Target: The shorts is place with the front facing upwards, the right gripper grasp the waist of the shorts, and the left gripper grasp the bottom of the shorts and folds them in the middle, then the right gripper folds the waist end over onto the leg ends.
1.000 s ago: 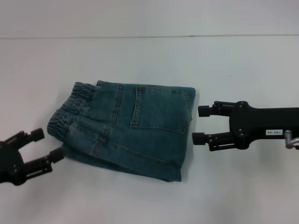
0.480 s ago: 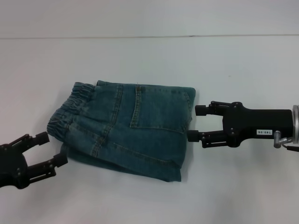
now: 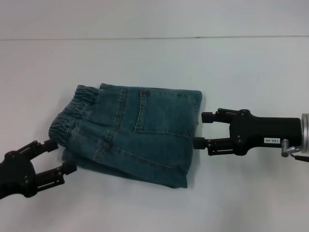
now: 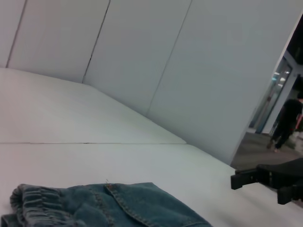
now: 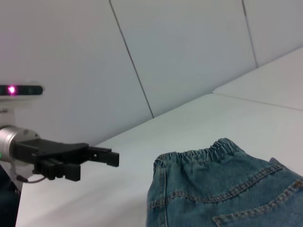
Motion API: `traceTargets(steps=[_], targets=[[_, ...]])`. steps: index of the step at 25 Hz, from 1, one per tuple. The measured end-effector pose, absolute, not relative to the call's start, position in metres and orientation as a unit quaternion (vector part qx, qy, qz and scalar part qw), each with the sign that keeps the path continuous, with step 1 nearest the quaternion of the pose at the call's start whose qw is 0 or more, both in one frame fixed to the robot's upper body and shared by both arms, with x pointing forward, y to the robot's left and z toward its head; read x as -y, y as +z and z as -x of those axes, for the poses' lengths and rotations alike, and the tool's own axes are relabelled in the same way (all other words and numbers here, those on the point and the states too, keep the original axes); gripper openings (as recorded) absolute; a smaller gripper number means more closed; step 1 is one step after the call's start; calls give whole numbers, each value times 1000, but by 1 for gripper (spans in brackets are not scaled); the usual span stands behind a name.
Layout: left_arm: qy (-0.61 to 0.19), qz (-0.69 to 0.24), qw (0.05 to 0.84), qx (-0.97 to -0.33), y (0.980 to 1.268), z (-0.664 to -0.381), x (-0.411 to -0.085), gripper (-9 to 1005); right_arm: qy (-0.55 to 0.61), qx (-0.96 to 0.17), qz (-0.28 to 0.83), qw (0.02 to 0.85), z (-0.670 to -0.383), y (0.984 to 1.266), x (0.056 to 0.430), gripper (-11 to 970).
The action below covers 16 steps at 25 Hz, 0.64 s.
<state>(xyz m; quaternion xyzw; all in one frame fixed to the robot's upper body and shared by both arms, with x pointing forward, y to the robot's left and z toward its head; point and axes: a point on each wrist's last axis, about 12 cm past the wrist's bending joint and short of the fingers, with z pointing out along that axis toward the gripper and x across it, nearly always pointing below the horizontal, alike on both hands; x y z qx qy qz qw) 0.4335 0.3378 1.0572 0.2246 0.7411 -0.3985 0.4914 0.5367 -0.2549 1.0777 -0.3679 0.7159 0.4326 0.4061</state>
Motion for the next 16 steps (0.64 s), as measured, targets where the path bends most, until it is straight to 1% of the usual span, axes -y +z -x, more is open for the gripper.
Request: traceTargets(steps=[7, 16], targets=[[-418, -222, 492, -731, 1051, -430, -329, 919, 440, -711, 365, 408, -534, 1075, 253, 932], [-420, -219, 495, -729, 1052, -430, -330, 919, 441, -711, 364, 409, -535, 1076, 253, 929]])
